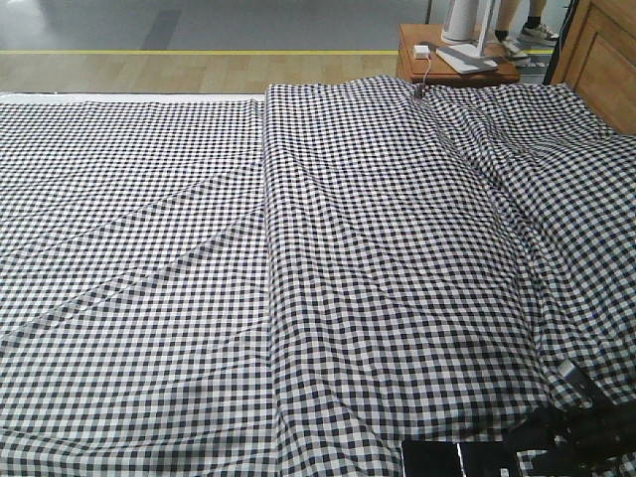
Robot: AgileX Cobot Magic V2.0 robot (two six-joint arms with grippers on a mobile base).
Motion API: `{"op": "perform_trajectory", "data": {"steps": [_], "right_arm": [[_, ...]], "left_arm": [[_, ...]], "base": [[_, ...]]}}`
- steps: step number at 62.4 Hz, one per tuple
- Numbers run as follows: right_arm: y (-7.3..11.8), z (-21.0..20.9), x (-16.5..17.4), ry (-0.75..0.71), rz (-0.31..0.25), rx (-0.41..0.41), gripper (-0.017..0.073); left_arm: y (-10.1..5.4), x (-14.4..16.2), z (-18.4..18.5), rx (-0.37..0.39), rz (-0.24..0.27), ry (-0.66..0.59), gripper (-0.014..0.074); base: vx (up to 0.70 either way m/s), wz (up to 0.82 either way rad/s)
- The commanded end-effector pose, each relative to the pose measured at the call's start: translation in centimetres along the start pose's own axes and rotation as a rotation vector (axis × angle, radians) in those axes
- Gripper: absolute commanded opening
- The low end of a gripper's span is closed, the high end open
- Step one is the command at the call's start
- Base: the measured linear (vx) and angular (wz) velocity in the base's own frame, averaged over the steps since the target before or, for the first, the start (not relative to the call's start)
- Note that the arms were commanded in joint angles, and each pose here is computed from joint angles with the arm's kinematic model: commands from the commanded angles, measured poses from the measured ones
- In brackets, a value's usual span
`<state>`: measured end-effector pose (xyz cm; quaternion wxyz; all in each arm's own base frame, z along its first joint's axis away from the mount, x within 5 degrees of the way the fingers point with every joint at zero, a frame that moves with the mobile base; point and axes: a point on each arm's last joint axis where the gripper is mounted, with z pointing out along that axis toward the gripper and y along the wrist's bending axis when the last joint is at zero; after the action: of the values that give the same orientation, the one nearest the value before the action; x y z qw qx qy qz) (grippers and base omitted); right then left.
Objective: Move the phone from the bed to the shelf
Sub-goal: 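Close the right gripper on the black phone's long edge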
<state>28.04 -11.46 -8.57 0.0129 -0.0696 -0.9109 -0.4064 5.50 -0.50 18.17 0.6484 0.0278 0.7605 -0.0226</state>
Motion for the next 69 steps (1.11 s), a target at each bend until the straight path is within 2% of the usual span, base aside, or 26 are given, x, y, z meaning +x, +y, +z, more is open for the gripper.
{"op": "perform_trajectory", "data": {"steps": [1, 17, 35, 51, 60, 69], "right_arm": [[1.0, -0.9, -0.8, -0.048, -0.033, -0.059, 0.0592], [1.0, 1.6, -0.5, -0.025, -0.030, -0.109, 0.0592], [2.7, 5.3, -0.5, 0.065, -0.081, -0.122, 0.0592], [2.9, 5.5, -0.7, 0.046, -0.073, -0.123, 0.0587], [2.8, 5.5, -0.7, 0.046, -0.081, -0.119, 0.0541], [2.8, 5.5, -0.7, 0.046, -0.081, -0.119, 0.0437]], "left_arm": [[0.1, -0.6, -0.1, -0.009, -0.013, -0.077, 0.0001], [0.1, -0.6, -0.1, -0.009, -0.013, -0.077, 0.0001], [0.1, -0.6, -0.1, -0.009, -0.013, -0.077, 0.0001], [0.1, -0.6, -0.1, -0.009, -0.013, -0.077, 0.0001], [0.1, -0.6, -0.1, -0.009, -0.013, -0.077, 0.0001], [0.1, -0.6, -0.1, -0.009, -0.013, -0.077, 0.0001]], "base": [[0.00, 0.00], [0.00, 0.00], [0.00, 0.00], [0.00, 0.00], [0.00, 0.00], [0.00, 0.00]]}}
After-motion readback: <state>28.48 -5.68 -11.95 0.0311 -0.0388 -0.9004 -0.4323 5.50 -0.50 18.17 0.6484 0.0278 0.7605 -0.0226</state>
